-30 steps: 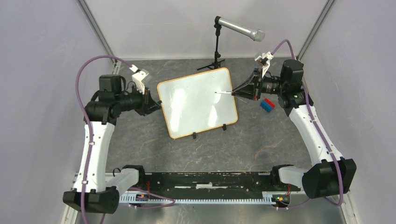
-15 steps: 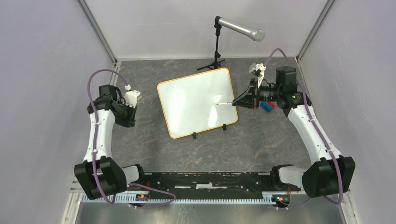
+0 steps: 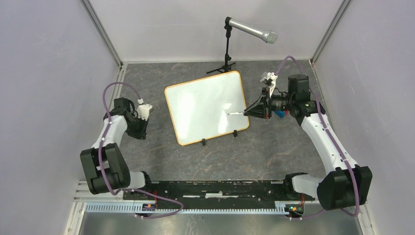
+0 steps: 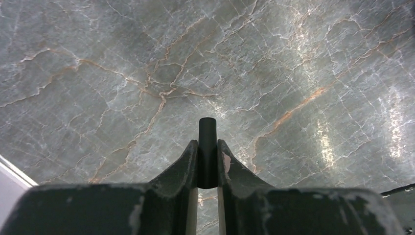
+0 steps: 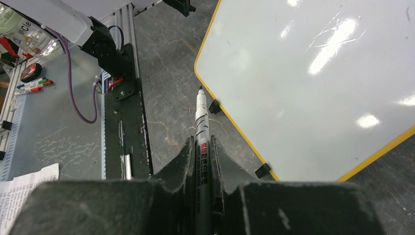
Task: Write a sentence on the whiteboard
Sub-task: Place the pen cap at the center of the board.
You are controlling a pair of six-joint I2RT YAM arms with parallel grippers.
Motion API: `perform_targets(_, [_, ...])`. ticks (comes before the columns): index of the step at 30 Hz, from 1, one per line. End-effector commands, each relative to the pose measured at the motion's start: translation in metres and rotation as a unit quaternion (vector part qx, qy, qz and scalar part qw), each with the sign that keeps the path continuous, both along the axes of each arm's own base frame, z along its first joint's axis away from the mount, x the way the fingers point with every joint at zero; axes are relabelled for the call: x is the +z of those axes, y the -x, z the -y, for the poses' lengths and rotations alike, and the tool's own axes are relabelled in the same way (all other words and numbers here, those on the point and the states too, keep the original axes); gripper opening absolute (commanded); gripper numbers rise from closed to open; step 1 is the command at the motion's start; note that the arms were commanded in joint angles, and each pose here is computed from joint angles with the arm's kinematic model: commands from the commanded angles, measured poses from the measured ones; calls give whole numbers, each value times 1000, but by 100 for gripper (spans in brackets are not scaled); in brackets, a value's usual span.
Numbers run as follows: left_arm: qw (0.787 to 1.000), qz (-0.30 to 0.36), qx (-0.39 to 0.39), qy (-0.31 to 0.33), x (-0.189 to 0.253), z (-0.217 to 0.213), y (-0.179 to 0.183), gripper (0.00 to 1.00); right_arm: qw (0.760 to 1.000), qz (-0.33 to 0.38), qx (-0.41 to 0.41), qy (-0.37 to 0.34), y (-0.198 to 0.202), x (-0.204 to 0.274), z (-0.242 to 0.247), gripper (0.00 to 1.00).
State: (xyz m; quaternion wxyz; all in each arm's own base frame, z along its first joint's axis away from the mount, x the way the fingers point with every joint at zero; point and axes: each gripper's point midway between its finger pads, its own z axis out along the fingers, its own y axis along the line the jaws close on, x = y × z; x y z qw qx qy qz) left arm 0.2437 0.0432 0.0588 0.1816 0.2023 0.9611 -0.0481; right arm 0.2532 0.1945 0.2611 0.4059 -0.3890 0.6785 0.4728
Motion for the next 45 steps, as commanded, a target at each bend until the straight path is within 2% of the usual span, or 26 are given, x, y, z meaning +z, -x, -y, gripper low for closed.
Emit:
perform_targets(1, [999,44,-25,-4,-4,-2,-18,17,1000,3,5,3,4,-8,1,0])
perform_targets(7, [999,32,-30,-7,-18,-1,-9,23,1000,-4,4,6,3,-16,1,0])
perform_targets(13, [998,25,-53,-12,-26,0,1,40,1000,-6,-2,13,2,-22,3,0])
perform_targets(20, [998,14,-67,-10,-26,3,10,49,1000,-12,-3,17,-2,-28,3,0])
perform_targets(24, [997,22,-73,7,-8,9,10,60,1000,-11,-7,20,-4,-30,3,0])
perform_targets(28, [993,21,-86,80,28,35,10,74,1000,-7,-8,22,-7,-30,3,0])
perform_targets(32, [983,27,-106,144,73,56,7,80,1000,4,-5,29,-7,-26,5,0])
perform_targets(35, [974,62,-108,189,119,70,-9,86,999,13,0,32,-6,-22,5,0])
perform_targets(40, [945,126,-98,285,197,94,-52,91,1000,15,8,25,-4,-18,4,0])
perform_targets(43, [919,115,-82,369,220,108,-74,91,999,20,9,23,-3,-15,4,0])
perform_targets(45, [908,102,-72,401,220,114,-87,91,999,22,8,23,-2,-13,4,0])
